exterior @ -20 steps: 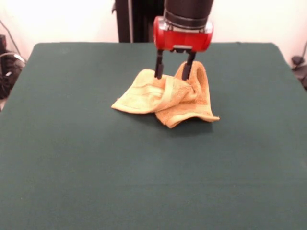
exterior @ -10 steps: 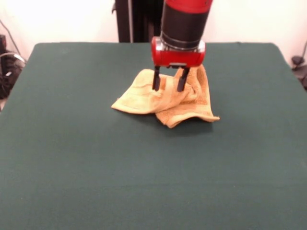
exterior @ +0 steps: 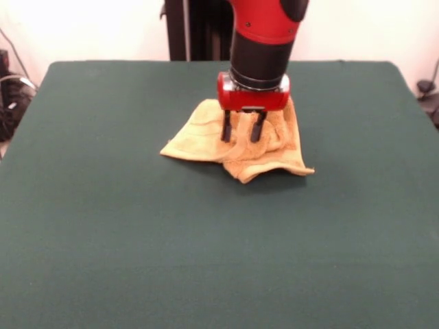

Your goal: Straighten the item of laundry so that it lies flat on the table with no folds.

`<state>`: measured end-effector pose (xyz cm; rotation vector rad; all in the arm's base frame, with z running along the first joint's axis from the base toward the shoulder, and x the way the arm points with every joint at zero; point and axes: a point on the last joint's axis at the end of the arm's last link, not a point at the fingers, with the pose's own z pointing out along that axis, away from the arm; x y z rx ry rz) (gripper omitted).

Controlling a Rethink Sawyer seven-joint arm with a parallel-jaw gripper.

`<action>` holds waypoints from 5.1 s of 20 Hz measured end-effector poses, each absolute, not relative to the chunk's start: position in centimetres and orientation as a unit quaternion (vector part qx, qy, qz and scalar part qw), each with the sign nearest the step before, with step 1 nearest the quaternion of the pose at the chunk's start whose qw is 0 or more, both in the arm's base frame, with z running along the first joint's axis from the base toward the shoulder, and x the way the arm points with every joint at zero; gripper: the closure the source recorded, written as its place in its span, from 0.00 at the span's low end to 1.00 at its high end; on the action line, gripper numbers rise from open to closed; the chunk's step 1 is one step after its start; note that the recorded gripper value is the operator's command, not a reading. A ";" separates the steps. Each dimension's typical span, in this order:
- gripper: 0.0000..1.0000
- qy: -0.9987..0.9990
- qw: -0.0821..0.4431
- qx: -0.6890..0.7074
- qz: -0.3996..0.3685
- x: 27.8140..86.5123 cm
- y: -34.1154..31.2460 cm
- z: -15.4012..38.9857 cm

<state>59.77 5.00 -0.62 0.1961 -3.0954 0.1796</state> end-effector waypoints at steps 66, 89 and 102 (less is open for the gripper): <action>1.00 -0.990 0.083 -0.084 0.082 40.7 9.7 10.6; 1.00 -0.964 0.124 -0.212 0.100 30.4 17.6 10.7; 1.00 -0.942 0.126 -0.294 0.096 31.0 12.7 8.9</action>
